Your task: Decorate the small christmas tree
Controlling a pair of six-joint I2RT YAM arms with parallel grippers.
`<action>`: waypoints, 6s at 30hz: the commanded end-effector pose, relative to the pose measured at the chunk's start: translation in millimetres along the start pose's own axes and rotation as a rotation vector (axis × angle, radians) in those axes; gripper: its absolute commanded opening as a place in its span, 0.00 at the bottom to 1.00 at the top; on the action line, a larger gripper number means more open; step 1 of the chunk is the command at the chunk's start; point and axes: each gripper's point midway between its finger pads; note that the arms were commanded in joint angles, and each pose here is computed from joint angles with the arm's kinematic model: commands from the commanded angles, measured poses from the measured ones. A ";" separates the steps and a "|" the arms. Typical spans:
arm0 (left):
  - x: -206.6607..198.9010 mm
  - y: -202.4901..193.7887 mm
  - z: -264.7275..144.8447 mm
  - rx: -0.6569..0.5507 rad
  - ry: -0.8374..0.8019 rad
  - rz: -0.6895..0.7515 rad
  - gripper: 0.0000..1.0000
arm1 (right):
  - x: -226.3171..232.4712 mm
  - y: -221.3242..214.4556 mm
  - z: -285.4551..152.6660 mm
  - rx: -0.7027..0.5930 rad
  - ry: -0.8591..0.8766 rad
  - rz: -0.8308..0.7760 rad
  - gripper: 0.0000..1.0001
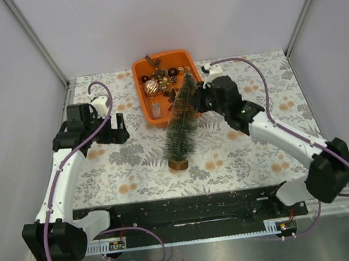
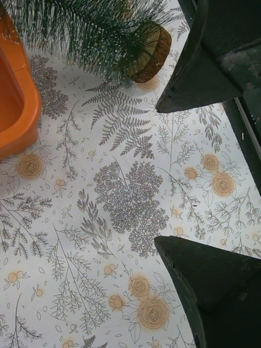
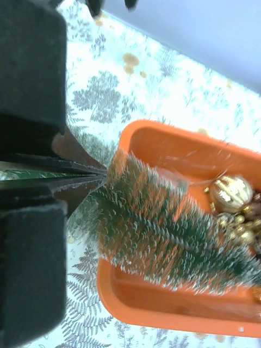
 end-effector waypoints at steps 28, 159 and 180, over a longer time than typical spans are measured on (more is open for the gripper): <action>-3.0 3.9 2.3 -0.047 -0.017 0.000 0.99 | -27.8 -23.0 45.6 0.269 -0.179 -0.023 0.42; -22.6 160.1 211.2 -0.177 0.513 -0.059 0.47 | -60.2 -19.0 -129.5 -0.356 -0.141 0.100 0.70; -26.1 144.3 210.8 -0.161 0.518 -0.039 0.00 | -132.5 -18.7 -11.5 -0.233 -0.239 0.270 0.75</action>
Point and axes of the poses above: each gripper's point midway between its finger pads, its own z axis out along the fingers, its own x axis along the line the jaws close on, y = z × x, and after that the axes turned 7 degrees about -z, right-handed
